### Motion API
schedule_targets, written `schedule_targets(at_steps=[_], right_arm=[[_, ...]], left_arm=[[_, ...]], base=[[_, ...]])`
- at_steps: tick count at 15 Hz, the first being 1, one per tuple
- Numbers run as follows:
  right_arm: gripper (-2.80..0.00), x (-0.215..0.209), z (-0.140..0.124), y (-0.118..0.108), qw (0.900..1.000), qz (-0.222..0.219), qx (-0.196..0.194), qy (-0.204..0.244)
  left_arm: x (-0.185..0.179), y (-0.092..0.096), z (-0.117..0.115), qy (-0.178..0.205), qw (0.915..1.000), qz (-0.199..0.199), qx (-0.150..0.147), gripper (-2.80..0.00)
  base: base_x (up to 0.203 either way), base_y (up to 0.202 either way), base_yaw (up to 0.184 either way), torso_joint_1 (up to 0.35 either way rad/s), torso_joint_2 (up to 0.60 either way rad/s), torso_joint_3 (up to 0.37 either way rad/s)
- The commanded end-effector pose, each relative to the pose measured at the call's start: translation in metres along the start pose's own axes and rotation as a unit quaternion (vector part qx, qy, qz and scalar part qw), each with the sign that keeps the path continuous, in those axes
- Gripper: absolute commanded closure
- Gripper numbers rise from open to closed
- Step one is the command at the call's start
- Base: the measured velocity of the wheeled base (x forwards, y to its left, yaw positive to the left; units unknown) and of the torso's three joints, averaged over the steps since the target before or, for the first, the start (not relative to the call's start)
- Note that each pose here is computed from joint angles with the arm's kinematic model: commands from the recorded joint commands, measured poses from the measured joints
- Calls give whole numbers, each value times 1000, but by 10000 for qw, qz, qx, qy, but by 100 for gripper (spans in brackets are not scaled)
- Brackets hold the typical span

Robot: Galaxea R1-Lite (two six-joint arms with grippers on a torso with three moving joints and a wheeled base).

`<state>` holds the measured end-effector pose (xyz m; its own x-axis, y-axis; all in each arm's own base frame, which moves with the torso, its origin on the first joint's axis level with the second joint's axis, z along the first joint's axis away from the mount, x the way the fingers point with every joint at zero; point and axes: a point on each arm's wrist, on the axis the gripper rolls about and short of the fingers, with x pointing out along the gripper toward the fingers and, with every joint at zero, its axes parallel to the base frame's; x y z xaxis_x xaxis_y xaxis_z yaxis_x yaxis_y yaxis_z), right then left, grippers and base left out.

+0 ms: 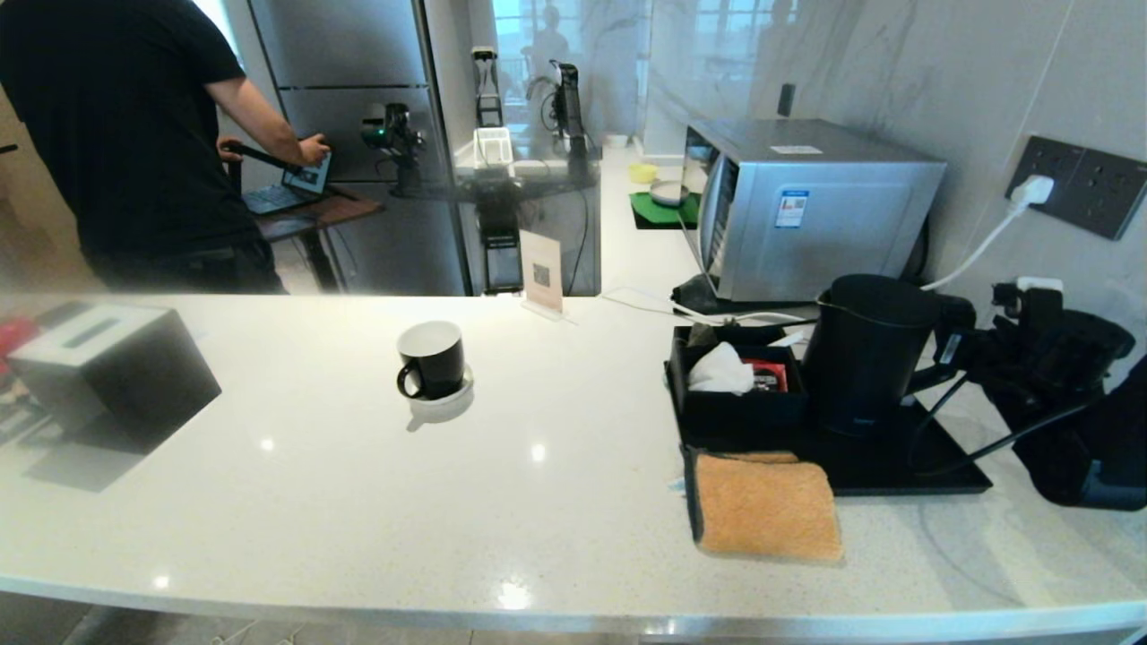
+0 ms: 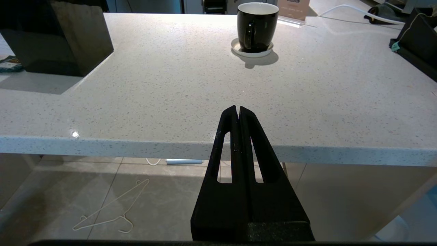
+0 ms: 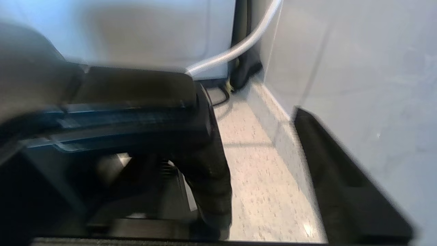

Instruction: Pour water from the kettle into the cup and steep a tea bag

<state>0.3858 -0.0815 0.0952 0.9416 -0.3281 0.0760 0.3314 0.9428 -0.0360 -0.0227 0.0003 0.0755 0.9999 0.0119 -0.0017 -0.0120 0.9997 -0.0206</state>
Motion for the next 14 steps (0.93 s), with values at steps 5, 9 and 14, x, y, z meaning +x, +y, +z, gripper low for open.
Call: schedule_targets(at_steps=[5, 9, 14], right_arm=[[0, -2, 5, 0, 9999, -3, 32, -97], [0, -7, 6, 2, 9999, 33, 45, -138], [0, -20, 11, 1, 9999, 50, 49, -147]], left_arm=[[0, 0, 0, 0, 10000, 2, -4, 0], [0, 0, 0, 0, 10000, 2, -4, 0], [0, 0, 0, 7, 10000, 2, -4, 0]], base=[[0, 0, 0, 0, 0, 0], [0, 0, 0, 0, 0, 0], [0, 0, 0, 0, 0, 0]])
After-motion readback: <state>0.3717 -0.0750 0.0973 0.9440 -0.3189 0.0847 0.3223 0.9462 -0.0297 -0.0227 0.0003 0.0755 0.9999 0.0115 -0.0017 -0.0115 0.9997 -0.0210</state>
